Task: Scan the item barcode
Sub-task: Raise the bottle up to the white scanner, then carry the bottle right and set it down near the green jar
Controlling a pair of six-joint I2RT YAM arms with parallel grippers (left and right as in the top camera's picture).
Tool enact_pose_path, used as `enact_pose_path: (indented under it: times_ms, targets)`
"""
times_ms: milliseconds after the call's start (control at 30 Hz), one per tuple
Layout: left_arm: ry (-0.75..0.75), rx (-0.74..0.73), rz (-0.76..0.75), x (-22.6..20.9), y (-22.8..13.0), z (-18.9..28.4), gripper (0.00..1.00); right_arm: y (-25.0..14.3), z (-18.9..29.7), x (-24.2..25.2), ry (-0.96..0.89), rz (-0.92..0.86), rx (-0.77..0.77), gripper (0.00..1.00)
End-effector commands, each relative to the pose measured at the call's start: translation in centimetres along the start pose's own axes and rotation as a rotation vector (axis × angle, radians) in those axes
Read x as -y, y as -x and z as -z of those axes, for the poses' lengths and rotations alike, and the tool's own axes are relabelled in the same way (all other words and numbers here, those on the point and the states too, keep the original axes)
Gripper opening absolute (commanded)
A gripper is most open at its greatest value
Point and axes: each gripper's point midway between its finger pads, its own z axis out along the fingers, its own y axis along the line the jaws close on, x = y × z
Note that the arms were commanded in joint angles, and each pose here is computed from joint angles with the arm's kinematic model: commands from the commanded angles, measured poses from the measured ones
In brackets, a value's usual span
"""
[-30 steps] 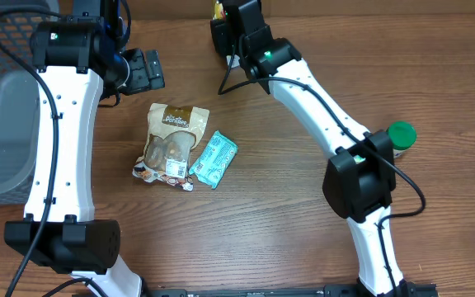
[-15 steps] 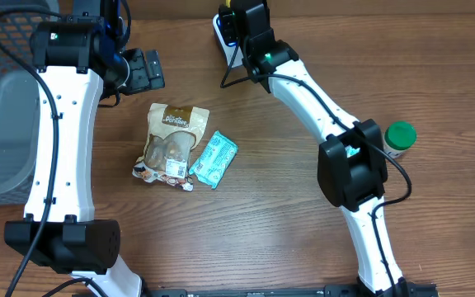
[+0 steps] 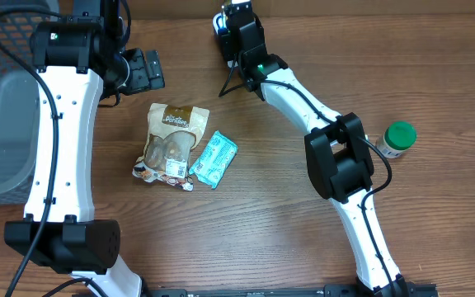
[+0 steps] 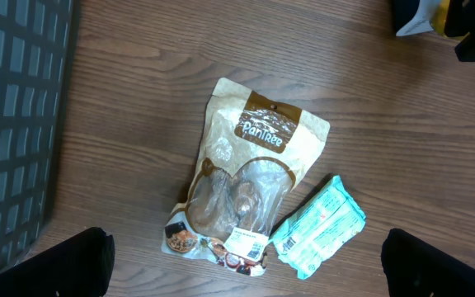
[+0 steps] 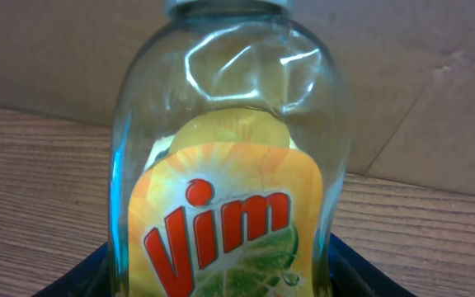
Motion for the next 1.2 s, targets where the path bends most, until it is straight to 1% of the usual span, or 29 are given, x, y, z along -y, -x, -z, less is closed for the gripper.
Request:
enact_pose_path:
  times_ms: [0,133,233,433,500,600,667,767,900,1000,1167]
  targets:
    - [-0.012,0.014,-0.017,0.5,0.3,0.3,0.99,2.1,0.5,0.2,0.000,-0.011,0.051,0.38]
    - [-0.012,0.014,-0.017,0.5,0.3,0.3,0.99,2.1,0.7,0.3,-0.001,-0.009,0.041,0.38]
    - [-0.012,0.014,-0.017,0.5,0.3,0.3,0.99,3.9,2.0,0.4,0.001,-0.014,0.060,0.38]
    - [-0.012,0.014,-0.017,0.5,0.3,0.3,1.00,9.8,6.9,1.1,0.009,-0.034,0.121,0.38]
    - [-0.012,0.014,-0.017,0.5,0.3,0.3,0.99,10.8,8.8,1.5,0.007,-0.035,0.105,0.38]
    - [-0.012,0.014,-0.017,0.5,0.3,0.3,1.00,10.8,11.2,2.1,-0.001,-0.025,0.037,0.38]
    - [-0.013,0.014,-0.017,0.5,0.3,0.3,1.00,9.8,12.4,2.6,-0.011,-0.036,-0.032,0.38]
    - [-0.012,0.014,-0.017,0.5,0.3,0.3,1.00,6.7,14.0,3.6,-0.038,-0.034,-0.185,0.38]
    - [-0.012,0.014,-0.017,0.5,0.3,0.3,1.00,0.7,16.0,5.6,-0.099,-0.009,-0.446,0.38]
    - [-0.012,0.014,-0.017,0.5,0.3,0.3,1.00,-3.7,17.6,7.6,-0.173,-0.068,-0.625,0.38]
    - [-0.012,0.014,-0.017,0.5,0.3,0.3,1.00,-9.4,19.5,9.9,-0.247,-0.065,-0.832,0.38]
